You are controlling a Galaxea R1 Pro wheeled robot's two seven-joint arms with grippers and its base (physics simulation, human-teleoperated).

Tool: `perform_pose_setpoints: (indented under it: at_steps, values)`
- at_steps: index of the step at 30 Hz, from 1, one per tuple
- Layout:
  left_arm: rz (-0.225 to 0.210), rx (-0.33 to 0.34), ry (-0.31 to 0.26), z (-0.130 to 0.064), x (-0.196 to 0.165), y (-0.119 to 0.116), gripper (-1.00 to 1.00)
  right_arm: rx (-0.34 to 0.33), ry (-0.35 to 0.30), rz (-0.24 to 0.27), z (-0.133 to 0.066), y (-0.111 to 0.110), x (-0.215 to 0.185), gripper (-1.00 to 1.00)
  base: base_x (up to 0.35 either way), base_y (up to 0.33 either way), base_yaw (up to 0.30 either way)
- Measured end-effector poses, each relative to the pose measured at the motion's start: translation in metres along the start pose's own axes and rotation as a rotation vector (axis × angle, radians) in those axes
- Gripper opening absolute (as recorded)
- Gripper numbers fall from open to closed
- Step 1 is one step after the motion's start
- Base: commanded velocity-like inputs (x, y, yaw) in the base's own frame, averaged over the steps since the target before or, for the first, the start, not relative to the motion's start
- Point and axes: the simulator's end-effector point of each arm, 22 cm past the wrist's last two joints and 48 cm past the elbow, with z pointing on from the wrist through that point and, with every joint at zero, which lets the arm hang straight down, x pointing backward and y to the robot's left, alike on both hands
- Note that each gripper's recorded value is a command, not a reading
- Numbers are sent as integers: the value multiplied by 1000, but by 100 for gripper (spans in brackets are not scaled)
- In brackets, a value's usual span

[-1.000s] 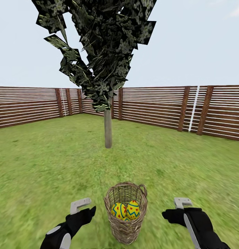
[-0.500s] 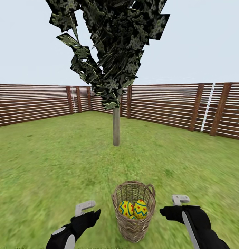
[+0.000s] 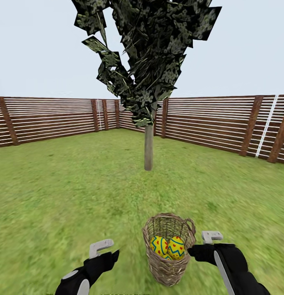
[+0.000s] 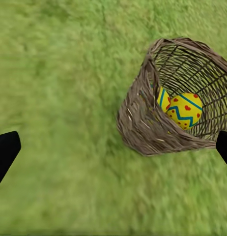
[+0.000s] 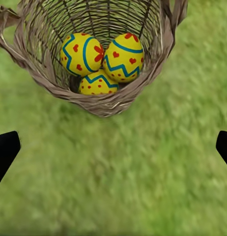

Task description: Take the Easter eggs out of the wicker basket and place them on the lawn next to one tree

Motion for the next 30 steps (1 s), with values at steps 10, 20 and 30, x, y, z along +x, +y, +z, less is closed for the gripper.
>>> perform_pose_setpoints:
  at_steps: [10, 20, 30]
  values:
    - [-1, -2, 16, 3, 6, 1, 100, 16, 15, 25, 4, -11, 5, 100, 82, 0, 195]
    - [-2, -9, 27, 6, 10, 4, 100, 26, 55, 53, 14, -21, 20, 100, 314, 0, 195]
    - [-2, -13, 41, 9, 15, 5, 100, 39, 82, 75, 20, -31, 30, 100, 301, -123, 143]
